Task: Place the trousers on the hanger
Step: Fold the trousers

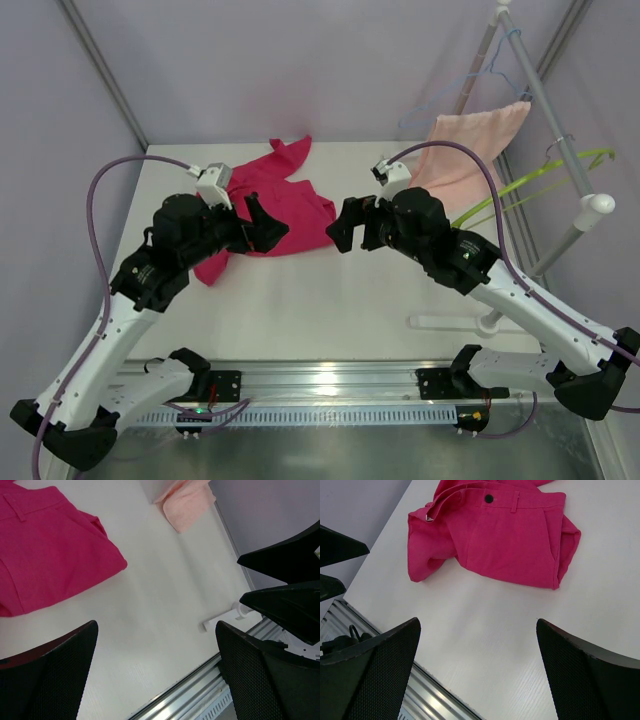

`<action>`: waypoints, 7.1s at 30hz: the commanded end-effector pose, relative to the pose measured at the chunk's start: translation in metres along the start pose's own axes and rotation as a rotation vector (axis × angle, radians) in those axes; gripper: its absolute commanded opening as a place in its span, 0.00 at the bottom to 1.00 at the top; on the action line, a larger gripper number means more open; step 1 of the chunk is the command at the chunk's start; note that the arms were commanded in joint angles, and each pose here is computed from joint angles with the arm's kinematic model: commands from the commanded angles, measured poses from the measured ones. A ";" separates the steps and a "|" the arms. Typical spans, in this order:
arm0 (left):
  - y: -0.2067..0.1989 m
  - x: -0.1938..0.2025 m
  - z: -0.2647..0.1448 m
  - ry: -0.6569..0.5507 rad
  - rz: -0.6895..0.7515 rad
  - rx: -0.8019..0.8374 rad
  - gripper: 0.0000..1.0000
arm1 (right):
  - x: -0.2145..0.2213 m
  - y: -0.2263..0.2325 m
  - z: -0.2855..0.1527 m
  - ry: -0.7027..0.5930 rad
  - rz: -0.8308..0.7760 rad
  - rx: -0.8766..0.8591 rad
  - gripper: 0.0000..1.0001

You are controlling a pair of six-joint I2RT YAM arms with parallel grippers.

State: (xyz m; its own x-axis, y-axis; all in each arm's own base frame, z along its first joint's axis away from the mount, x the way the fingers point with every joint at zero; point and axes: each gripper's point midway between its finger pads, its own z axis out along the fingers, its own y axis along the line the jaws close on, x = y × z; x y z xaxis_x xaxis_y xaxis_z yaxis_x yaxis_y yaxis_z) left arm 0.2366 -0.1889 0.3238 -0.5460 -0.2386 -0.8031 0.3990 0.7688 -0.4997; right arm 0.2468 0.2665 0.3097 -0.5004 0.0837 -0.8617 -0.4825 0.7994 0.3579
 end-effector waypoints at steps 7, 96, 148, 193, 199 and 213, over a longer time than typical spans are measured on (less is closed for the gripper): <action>0.030 -0.029 0.016 -0.060 0.016 -0.204 1.00 | -0.026 -0.008 -0.007 -0.065 -0.033 0.077 1.00; 0.322 -0.190 0.057 -0.146 -0.446 -0.708 0.00 | -0.052 -0.039 0.176 0.042 -0.157 0.355 0.04; 0.351 -0.059 -0.056 0.072 -0.457 -1.069 0.00 | 0.138 -0.023 -0.030 0.254 -0.035 0.166 0.60; 0.374 -0.036 -0.066 0.028 -0.450 -1.211 0.00 | 0.145 -0.193 0.160 0.793 -0.233 0.133 0.36; 0.371 -0.040 -0.069 0.056 -0.377 -1.262 0.00 | 0.102 -0.164 0.141 0.731 -0.232 0.161 0.04; 0.364 -0.040 -0.090 0.102 -0.341 -1.330 0.00 | 0.232 0.089 -0.019 0.803 -0.438 -0.254 0.04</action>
State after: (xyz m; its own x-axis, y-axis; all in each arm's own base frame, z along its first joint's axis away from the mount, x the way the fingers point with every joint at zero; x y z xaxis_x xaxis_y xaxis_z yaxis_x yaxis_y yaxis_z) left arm 0.3399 0.1476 0.1839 -0.5729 -0.5459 -0.6114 -0.7206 0.6909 0.0583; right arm 0.1126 0.3582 0.1699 -0.4131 -0.7325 -0.5410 -0.9007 0.4165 0.1239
